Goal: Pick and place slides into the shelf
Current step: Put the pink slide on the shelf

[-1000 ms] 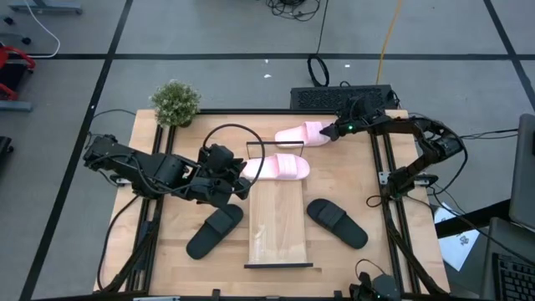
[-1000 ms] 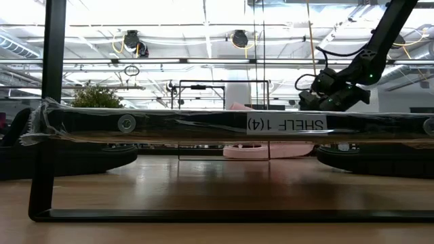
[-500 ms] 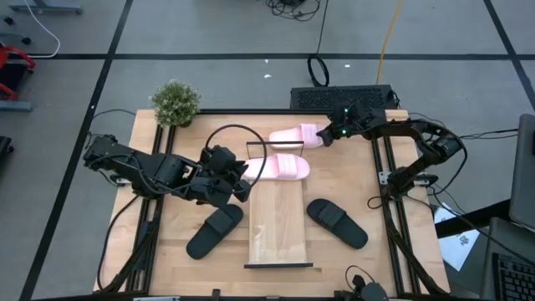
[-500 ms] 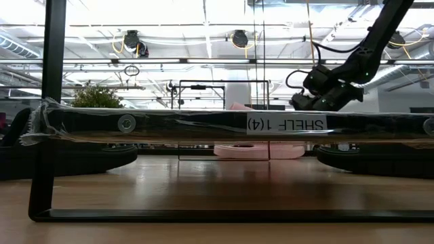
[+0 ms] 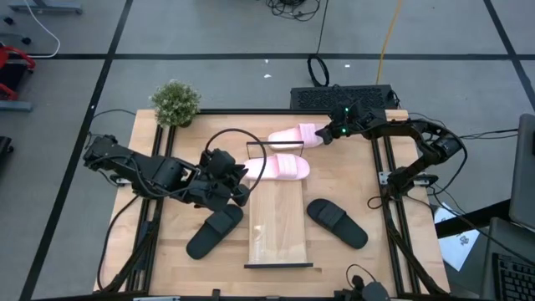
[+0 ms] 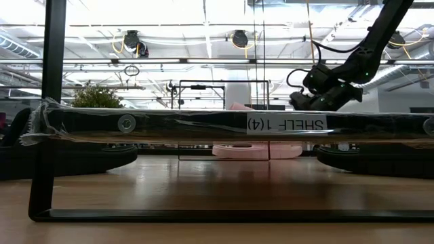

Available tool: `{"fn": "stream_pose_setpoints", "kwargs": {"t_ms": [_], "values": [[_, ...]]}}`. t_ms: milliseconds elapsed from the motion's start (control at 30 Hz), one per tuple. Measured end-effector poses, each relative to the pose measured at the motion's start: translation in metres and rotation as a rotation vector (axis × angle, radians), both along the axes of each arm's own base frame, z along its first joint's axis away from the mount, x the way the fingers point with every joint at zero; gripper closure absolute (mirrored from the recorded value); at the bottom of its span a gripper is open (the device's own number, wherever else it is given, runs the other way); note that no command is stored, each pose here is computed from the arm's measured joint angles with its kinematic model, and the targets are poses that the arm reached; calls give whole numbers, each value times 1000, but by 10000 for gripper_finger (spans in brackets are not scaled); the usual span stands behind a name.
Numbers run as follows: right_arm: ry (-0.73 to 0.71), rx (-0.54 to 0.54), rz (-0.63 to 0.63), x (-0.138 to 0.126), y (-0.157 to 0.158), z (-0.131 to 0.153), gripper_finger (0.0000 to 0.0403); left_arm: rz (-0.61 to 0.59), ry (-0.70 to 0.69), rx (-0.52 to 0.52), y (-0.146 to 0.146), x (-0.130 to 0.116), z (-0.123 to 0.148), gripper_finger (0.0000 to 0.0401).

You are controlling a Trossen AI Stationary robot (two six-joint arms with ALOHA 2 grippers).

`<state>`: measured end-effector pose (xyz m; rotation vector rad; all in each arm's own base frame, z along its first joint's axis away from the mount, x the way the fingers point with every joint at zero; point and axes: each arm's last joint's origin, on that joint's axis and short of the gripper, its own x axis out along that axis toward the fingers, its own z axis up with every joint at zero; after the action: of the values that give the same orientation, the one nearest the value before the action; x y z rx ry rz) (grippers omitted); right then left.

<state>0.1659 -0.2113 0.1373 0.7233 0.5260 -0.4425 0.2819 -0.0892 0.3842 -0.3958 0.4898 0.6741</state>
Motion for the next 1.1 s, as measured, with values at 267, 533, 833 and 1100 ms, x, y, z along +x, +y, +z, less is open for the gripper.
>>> {"fn": "stream_pose_setpoints", "kwargs": {"t_ms": [267, 533, 833, 1100], "values": [[-14, 13, 16, 1, 0, -1, 256, 3, -3, -3, 0, 0, 0, 339], [-119, 98, 5, 11, -10, -19, 229, 9, -6, -7, 1, 0, 0, 339], [-182, 113, 27, 25, -9, -25, 248, 21, -17, -21, 1, 0, 0, 339], [-140, 67, 16, 36, 0, -26, 262, 46, -17, -15, 8, 2, 0, 339]]}}
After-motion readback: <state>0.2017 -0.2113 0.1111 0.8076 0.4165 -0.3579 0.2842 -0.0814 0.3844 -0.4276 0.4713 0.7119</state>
